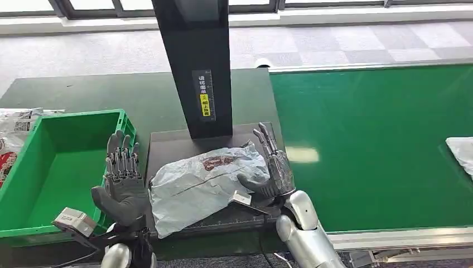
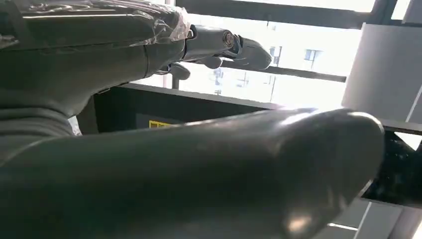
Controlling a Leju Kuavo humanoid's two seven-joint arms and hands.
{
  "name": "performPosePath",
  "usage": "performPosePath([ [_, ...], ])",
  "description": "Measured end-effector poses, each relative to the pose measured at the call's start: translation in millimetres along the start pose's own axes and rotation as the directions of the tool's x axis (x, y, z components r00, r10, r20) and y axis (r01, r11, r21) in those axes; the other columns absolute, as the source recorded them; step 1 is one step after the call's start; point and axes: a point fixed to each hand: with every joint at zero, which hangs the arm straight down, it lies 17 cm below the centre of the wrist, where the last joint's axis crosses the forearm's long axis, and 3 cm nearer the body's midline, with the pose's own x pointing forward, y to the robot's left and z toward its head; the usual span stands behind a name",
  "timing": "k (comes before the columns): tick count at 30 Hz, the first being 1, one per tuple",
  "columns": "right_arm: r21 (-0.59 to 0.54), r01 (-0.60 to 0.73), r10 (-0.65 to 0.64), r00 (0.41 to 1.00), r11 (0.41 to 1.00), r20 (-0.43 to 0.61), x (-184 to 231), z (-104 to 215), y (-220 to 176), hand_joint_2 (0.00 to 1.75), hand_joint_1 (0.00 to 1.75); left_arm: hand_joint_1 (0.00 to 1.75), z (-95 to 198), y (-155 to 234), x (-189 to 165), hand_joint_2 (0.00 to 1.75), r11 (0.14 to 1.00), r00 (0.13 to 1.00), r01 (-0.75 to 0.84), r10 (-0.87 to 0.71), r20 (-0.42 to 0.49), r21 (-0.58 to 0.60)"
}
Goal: Moved the parcel from conveyor to table for the left to box.
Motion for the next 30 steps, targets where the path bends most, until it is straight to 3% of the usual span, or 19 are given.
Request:
performPosePath([
  [18, -0.001, 0.000, 0.000, 1.000, 1.000, 0.001, 0, 0, 0, 1.75, 0.00, 0.00, 0, 0, 0, 0.00, 1.000, 1.000, 0.000, 0.000, 0.000, 0.000],
  [19, -0.001, 0.000, 0.000, 1.000, 1.000, 0.001, 0, 0, 0, 1.75, 0.00, 0.00, 0, 0, 0, 1.75, 1.000, 1.000, 0.000, 0.000, 0.000, 0.000],
  [22, -0.004, 0.016, -0.017, 1.000, 1.000, -0.003, 0, 1, 0, 1.75, 0.00, 0.00, 0, 0, 0, 1.75, 1.000, 1.000, 0.028, -0.028, 0.003, -0.001],
  [24, -0.073, 0.156, -0.156, 0.988, 0.985, -0.001, 6, 30, -25, 1.75, 0.00, 0.00, 2, -8, -10, 1.75, 0.965, 0.966, 0.260, -0.260, 0.016, -0.022],
  [25, -0.170, 0.262, -0.265, 0.964, 0.950, 0.004, 14, 48, -57, 1.75, 0.00, 0.00, 8, -17, -12, 1.75, 0.914, 0.916, 0.400, -0.397, 0.057, -0.062],
  [27, -0.373, 0.490, -0.532, 0.847, 0.787, -0.011, 14, 61, -106, 1.75, 0.00, 0.00, 17, -37, -11, 1.75, 0.822, 0.831, 0.554, -0.535, 0.155, -0.133],
  [29, -0.489, 0.600, -0.676, 0.736, 0.633, 0.027, 12, 71, -140, 1.75, 0.00, 0.00, 21, -48, -14, 1.75, 0.808, 0.823, 0.566, -0.540, 0.175, -0.163],
  [30, -0.499, 0.611, -0.685, 0.727, 0.614, 0.048, 16, 74, -151, 1.75, 0.00, 0.00, 22, -50, -14, 1.75, 0.812, 0.828, 0.559, -0.535, 0.170, -0.166],
])
